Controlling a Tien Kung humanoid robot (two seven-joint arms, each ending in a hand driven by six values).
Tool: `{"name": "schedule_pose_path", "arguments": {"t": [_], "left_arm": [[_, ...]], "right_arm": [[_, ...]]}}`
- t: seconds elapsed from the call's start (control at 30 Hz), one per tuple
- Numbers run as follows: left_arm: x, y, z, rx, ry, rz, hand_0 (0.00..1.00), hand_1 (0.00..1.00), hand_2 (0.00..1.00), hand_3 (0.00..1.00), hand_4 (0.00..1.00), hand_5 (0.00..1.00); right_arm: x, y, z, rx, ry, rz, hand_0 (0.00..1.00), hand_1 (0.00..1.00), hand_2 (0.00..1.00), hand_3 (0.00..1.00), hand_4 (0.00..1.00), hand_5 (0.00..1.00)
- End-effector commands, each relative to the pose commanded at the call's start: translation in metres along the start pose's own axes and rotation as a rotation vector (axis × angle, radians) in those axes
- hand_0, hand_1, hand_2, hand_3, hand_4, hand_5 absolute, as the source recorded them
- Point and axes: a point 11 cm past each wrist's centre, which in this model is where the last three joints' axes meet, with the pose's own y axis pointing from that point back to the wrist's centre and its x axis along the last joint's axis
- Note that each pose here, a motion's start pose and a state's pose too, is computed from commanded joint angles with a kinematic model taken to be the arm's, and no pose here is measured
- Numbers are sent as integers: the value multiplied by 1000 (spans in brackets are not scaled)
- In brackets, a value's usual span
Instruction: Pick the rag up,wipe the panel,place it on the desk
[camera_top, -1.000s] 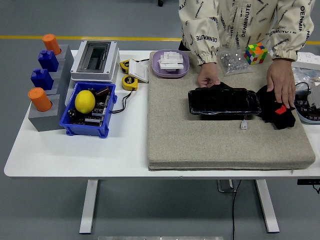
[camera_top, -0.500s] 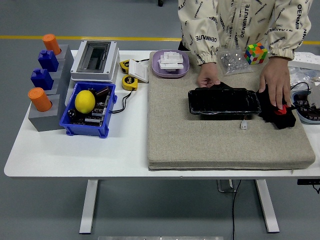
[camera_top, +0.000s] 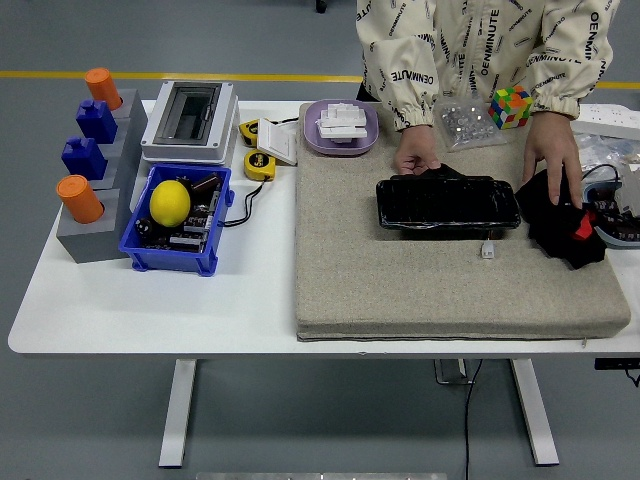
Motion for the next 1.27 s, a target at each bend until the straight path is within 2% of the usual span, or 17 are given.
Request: {"name": "schedule_pose_path", "arguments": {"t": [0.3,0.77,1.27], "left_arm": [[-1,0,1,-2,0,-1,604,641,657,560,628,445],[2,0,1,-1,-19,3,604,640,657,561,628,445],[6,0,4,-4,-42,9,604,641,656,561,628,445]], "right_arm": [[4,-1,0,2,-2,11,760,735,795,777,998,660],[-4,-3,3,-10,0,-14,760,733,792,777,998,649],[-3,-2,8,-22,0,-9,758,732,787,776,998,647]]}}
